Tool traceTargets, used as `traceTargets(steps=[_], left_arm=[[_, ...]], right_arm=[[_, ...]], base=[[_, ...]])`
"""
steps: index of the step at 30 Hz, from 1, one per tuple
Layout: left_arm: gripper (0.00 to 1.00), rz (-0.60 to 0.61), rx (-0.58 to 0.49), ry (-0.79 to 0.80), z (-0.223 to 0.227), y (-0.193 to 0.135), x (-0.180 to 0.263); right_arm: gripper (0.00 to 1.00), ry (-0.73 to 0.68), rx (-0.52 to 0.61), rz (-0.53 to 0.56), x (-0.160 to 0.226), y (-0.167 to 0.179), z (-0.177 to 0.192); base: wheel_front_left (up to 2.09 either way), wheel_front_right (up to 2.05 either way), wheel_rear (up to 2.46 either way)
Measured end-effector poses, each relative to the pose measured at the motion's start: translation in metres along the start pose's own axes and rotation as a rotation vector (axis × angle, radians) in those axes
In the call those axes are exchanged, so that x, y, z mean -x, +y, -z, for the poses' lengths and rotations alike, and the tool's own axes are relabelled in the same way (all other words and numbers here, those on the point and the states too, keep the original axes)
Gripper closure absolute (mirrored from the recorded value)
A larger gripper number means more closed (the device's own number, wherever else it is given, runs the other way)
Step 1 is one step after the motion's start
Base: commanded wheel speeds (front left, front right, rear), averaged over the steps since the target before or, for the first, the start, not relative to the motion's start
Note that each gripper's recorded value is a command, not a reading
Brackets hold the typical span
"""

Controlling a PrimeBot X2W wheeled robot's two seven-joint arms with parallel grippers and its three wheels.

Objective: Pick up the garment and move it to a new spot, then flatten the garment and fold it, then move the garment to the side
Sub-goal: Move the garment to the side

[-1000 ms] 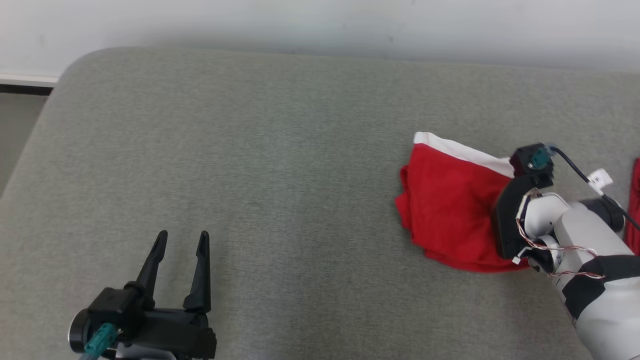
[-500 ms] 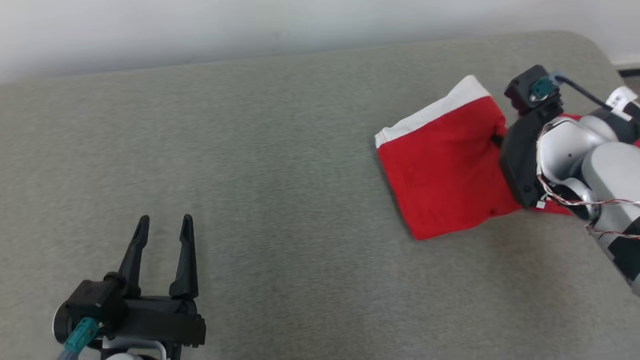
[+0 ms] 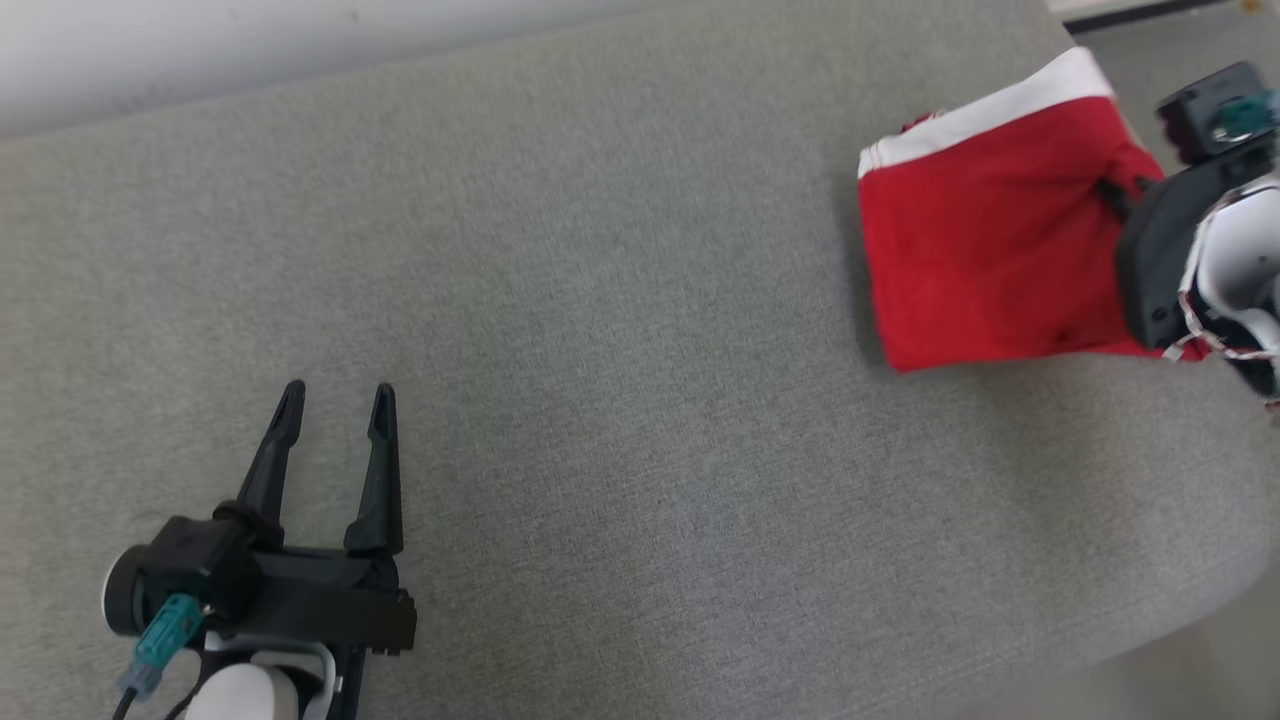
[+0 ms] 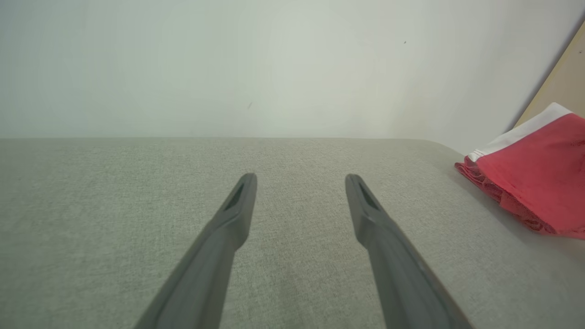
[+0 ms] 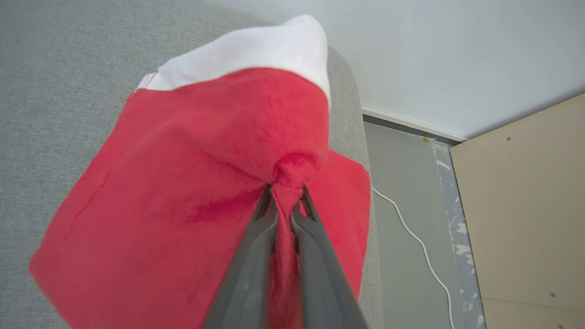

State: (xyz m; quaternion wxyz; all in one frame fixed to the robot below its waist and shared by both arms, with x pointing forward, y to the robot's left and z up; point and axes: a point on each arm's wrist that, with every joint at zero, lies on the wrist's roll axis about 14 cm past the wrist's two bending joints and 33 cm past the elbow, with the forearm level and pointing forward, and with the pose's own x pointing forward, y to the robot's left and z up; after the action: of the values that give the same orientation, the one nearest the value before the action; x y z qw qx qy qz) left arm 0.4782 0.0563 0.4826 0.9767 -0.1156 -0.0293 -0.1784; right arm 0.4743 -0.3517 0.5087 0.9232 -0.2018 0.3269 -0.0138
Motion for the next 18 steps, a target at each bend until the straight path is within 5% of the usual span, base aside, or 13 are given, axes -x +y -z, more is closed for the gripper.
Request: traceTargets(steps=[18], left_arm=[[0.0, 0.032, -0.056, 0.057, 0.035, 0.023, -0.02]], right_arm=[[1.0, 0.122, -0.002, 0.239, -0.052, -0.073, 0.06]], base=[[0.0, 0.0, 0.0]])
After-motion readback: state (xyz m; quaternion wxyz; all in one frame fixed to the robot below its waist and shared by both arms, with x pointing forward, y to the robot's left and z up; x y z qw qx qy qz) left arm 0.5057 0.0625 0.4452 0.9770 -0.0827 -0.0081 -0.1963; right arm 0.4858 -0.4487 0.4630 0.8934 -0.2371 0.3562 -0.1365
